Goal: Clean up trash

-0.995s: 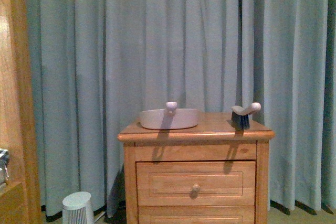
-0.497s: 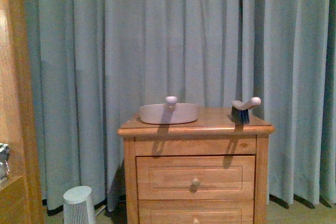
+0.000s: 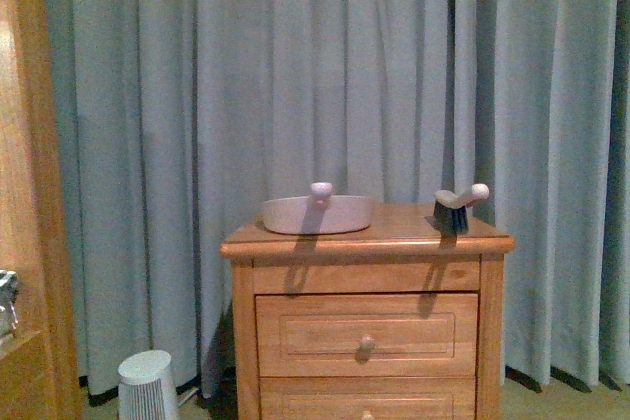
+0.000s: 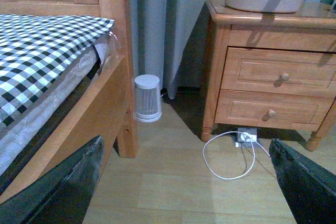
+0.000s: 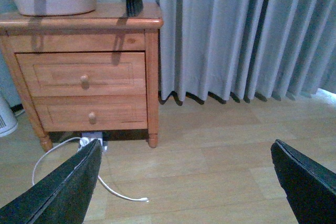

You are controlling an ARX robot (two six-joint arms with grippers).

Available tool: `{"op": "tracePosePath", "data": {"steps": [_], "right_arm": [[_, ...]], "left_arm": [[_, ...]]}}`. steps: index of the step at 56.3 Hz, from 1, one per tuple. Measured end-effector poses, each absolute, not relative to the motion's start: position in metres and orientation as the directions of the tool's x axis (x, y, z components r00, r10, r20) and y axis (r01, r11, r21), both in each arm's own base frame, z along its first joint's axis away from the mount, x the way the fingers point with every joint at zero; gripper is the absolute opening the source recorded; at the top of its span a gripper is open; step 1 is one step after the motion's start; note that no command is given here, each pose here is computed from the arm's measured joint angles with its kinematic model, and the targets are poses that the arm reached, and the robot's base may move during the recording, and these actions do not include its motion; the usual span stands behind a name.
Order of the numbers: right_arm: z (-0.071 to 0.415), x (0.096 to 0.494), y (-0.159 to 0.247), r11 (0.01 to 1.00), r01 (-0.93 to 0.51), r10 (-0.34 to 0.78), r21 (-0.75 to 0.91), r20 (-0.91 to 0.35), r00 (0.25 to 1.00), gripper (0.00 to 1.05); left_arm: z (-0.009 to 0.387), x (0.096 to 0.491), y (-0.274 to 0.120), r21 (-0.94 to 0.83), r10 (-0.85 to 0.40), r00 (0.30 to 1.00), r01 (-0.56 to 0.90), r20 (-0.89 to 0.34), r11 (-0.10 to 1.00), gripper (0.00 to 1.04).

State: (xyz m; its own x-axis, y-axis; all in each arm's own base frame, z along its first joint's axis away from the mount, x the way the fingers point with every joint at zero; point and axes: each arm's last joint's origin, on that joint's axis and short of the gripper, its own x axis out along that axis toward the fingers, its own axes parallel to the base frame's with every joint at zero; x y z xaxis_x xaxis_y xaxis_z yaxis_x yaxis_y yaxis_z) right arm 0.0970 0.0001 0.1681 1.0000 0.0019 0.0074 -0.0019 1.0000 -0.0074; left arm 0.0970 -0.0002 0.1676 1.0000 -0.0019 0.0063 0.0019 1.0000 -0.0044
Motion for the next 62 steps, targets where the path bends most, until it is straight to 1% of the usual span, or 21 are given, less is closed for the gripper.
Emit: {"op": "tracePosePath", "data": {"steps": [62], "right_arm": [[0.1681, 0.097, 0.0001, 1.0, -0.002, 0.002, -0.007, 0.008, 1.0, 0.97]], "left_arm": [[0.1676, 0.097, -0.0002, -0.004, -0.002, 1.0, 0.002, 0.006, 1.0, 0.97]]}}
